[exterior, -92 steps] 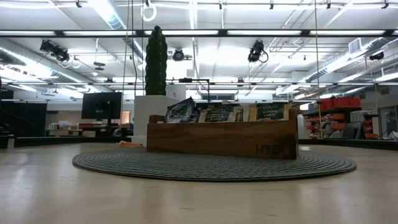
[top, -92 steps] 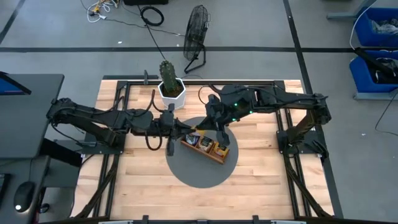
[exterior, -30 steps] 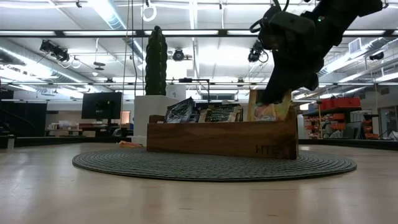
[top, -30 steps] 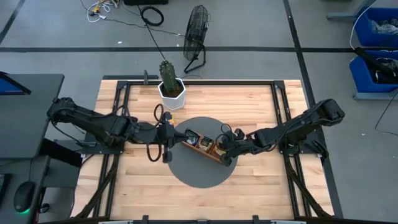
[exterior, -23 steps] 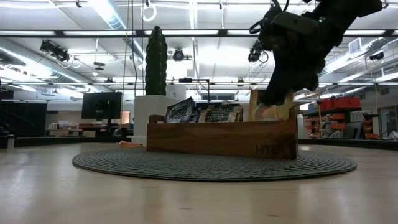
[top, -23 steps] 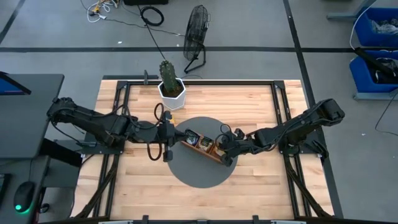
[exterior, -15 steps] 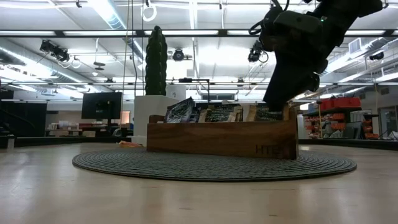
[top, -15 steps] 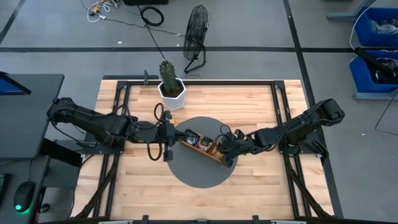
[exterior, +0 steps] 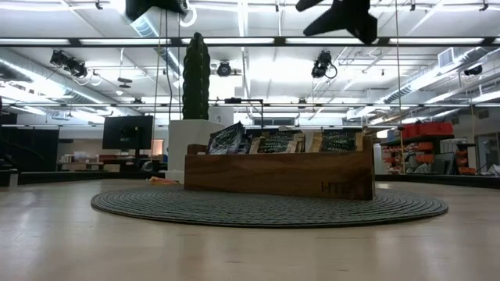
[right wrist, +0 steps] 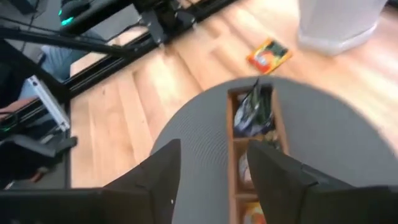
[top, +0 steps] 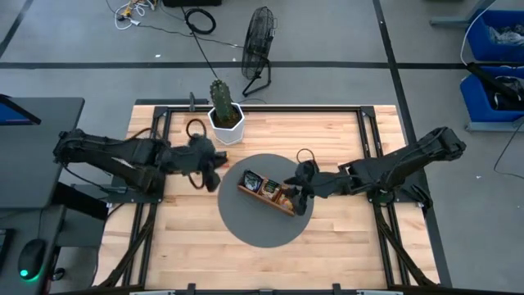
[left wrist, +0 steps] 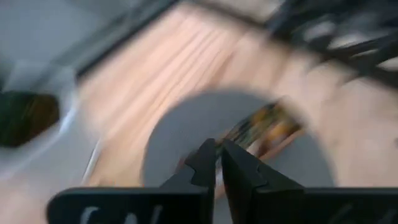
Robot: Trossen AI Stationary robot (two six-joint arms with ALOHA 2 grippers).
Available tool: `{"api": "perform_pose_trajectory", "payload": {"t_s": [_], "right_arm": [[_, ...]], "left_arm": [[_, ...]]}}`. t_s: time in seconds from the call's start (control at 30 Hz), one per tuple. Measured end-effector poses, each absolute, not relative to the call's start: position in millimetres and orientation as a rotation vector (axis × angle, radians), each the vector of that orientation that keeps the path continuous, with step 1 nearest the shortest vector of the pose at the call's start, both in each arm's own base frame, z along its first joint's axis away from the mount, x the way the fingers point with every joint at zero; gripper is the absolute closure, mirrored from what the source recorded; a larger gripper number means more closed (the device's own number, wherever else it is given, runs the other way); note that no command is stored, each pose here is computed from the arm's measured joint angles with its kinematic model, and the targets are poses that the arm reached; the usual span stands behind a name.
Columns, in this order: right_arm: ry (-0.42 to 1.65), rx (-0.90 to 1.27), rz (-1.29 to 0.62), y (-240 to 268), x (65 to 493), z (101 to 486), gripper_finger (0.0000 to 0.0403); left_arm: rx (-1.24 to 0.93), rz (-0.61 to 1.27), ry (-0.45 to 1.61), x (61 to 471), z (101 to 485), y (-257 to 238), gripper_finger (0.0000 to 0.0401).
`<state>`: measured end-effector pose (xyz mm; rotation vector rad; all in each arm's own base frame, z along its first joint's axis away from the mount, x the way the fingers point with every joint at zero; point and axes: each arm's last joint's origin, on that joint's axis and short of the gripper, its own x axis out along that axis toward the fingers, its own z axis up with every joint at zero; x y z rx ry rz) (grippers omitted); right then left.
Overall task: Pick & Place Tea
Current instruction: Put the orange tea bag into the right section of the wooden organizer
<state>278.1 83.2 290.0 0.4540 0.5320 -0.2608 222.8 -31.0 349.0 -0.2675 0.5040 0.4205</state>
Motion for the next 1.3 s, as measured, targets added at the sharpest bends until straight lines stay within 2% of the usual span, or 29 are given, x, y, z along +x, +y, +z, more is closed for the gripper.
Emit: {"api": "perform_pose_trajectory", "payload": {"t_s": [0.13, 0.27, 0.47, 0.63, 0.83, 1.07, 1.3], "right_arm": [[0.504, 0.420, -0.293, 83, 277, 294, 0.0220], [0.504, 0.416, -0.301, 83, 277, 294, 0.0225], [0.485, 0.389, -0.323, 82, 277, 295, 0.0227], [0.481, 0.391, -0.321, 82, 277, 295, 0.0227], [0.455, 0.397, -0.311, 83, 279, 297, 0.0227], [0.424, 0.378, -0.322, 83, 280, 300, 0.0227], [0.410, 0.384, -0.318, 83, 281, 301, 0.0227]], "left_arm": [[-0.457, 0.671, 0.751, 202, 323, -16, 0.0335], [-0.577, 0.893, 0.856, 192, 290, -6, 0.0283], [-0.725, 0.989, 0.781, 196, 240, 9, 0.0207], [-0.906, 1.048, 0.627, 198, 207, 25, 0.0166], [-0.947, 1.150, 0.599, 188, 177, 45, 0.0154], [-1.030, 1.079, 0.503, 197, 162, 52, 0.0157], [-1.023, 1.108, 0.637, 205, 136, 53, 0.0158]]}}
